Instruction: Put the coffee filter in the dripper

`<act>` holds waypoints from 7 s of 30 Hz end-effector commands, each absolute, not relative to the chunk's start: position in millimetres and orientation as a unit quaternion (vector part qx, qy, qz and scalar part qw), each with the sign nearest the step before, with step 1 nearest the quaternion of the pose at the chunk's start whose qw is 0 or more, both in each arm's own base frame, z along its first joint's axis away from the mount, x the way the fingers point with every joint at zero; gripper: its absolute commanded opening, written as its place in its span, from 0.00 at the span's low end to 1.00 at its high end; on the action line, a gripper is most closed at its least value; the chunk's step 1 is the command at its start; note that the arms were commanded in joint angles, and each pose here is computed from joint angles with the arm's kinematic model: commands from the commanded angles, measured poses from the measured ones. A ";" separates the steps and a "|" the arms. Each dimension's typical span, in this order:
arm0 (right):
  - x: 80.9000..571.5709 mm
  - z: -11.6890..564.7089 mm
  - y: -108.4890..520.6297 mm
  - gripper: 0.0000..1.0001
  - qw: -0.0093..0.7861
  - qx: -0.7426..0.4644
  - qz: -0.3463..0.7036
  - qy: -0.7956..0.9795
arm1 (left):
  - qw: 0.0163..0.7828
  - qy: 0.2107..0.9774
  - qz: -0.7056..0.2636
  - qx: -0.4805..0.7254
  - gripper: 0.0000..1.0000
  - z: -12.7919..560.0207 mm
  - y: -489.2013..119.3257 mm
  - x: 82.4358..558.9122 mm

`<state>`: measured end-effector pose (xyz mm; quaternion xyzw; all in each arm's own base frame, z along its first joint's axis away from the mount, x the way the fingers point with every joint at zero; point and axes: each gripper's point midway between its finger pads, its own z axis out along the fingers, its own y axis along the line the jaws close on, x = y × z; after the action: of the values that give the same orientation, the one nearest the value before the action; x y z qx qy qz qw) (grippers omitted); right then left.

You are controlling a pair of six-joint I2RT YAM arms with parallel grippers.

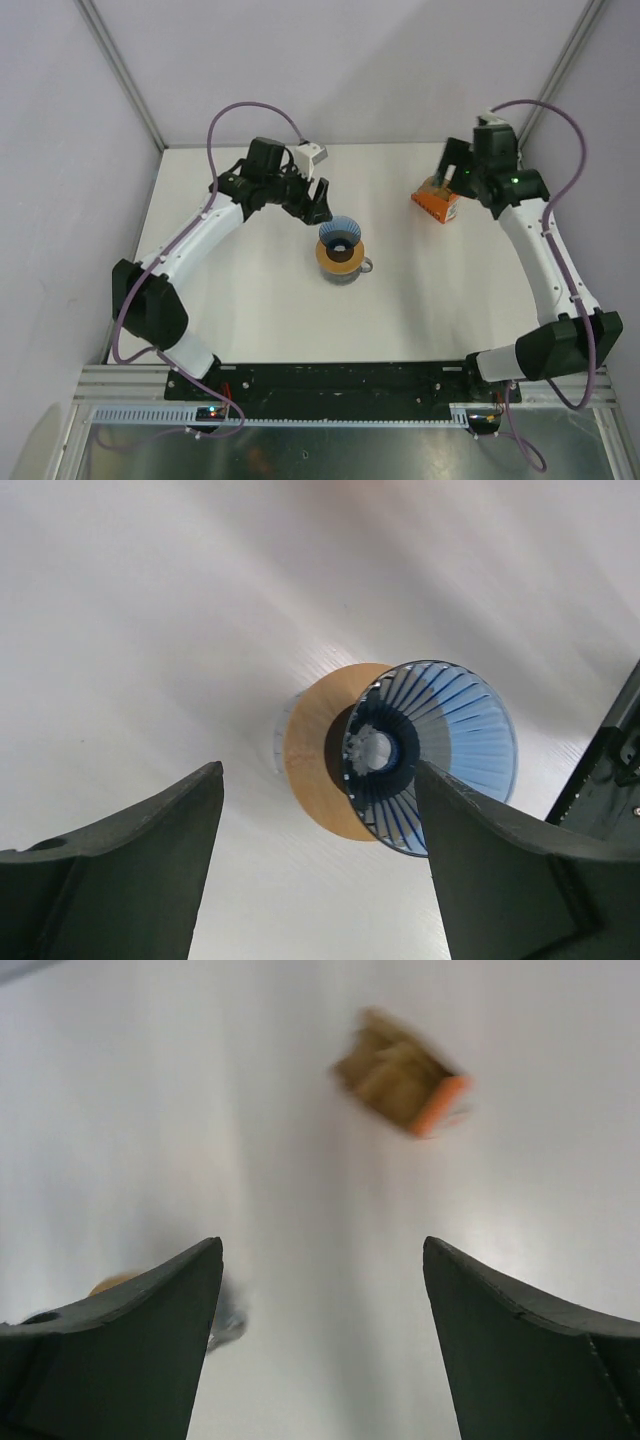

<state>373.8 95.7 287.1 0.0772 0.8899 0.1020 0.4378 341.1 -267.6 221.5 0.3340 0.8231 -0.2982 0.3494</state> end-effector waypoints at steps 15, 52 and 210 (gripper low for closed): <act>452.3 200.9 -17.4 0.68 0.410 0.242 0.026 0.879 | 0.387 0.817 -0.276 0.325 0.81 239.7 -249.5 357.7; 527.1 181.5 29.7 0.48 0.371 -0.216 -0.016 0.903 | 0.375 0.838 -0.251 0.306 0.81 216.2 -231.1 378.4; 199.3 398.5 299.6 0.00 0.529 -0.621 0.286 0.503 | 0.420 0.608 -0.314 0.596 0.50 349.6 -247.7 217.6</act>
<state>201.8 296.0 383.9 -0.6174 0.5256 0.2857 0.5109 217.1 -242.9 359.8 0.5836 0.6100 -0.3212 0.4291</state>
